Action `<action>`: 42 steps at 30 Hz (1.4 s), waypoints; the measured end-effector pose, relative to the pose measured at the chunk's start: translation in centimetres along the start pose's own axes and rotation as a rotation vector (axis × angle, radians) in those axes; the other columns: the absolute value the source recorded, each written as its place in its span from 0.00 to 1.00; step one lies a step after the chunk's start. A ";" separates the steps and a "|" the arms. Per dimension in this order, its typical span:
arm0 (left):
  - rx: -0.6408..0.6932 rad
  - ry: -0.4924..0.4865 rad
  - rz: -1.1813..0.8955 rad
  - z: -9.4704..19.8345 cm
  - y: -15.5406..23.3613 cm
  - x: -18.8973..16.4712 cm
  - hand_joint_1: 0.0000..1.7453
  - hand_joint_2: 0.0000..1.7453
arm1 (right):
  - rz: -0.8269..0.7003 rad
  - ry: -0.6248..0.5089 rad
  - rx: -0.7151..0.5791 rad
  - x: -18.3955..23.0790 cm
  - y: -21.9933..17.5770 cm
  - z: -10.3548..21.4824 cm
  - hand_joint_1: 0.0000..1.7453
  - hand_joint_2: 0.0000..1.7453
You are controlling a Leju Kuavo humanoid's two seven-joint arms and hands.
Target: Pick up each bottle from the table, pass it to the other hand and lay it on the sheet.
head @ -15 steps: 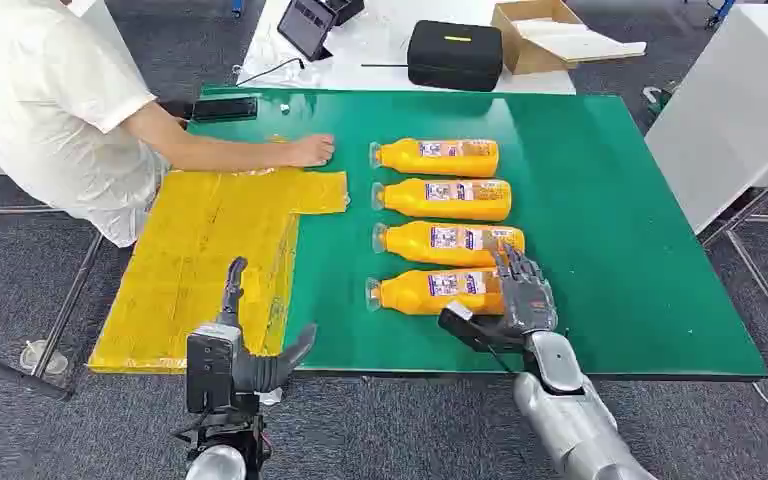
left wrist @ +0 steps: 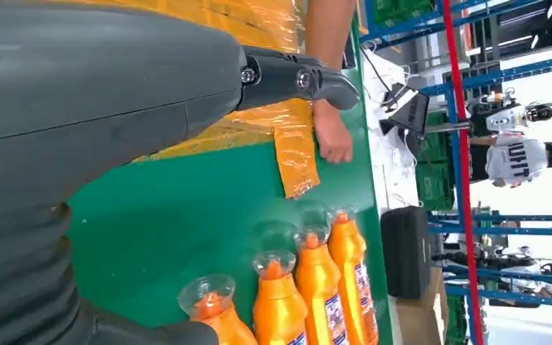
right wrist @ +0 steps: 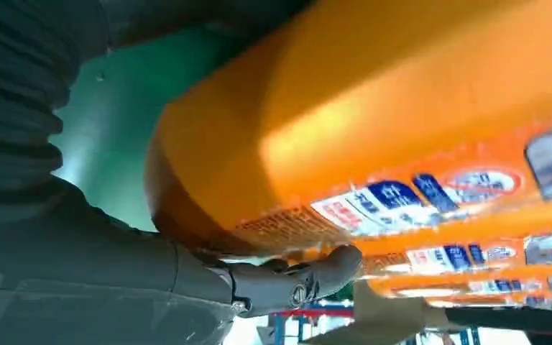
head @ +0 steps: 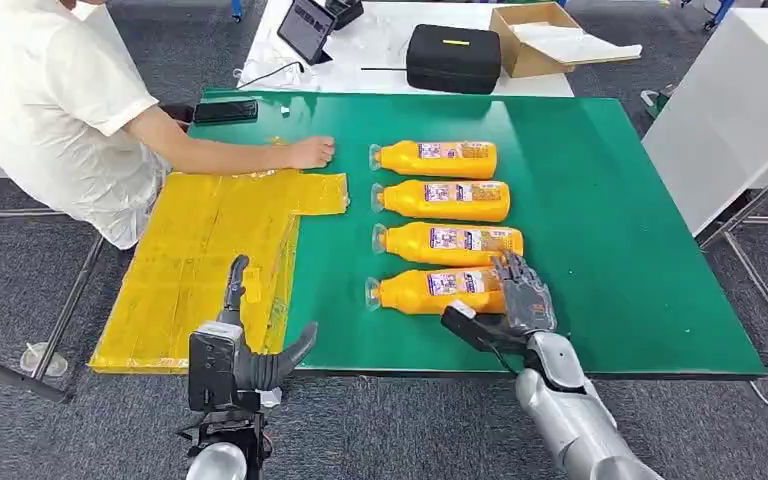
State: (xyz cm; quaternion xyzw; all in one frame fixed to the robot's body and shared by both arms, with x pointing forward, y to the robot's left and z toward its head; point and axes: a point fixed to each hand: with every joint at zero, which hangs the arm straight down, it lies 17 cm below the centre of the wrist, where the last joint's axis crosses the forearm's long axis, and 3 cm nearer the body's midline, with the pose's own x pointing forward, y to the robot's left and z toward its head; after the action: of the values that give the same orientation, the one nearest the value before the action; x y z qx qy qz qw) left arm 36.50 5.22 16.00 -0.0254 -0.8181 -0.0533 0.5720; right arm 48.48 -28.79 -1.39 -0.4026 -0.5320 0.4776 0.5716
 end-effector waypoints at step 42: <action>0.089 0.154 0.454 1.1 1.2 -2.3 0.00 1.00 | -0.820 -0.239 -0.032 8.1 -0.6 4.8 1.00 1.00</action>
State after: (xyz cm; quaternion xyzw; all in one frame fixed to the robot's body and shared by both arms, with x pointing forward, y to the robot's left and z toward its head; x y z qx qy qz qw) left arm 36.36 6.57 13.54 -0.1794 -0.7470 0.1108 0.6305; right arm 43.59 -21.30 1.52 -0.1084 -0.7178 0.2456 0.6424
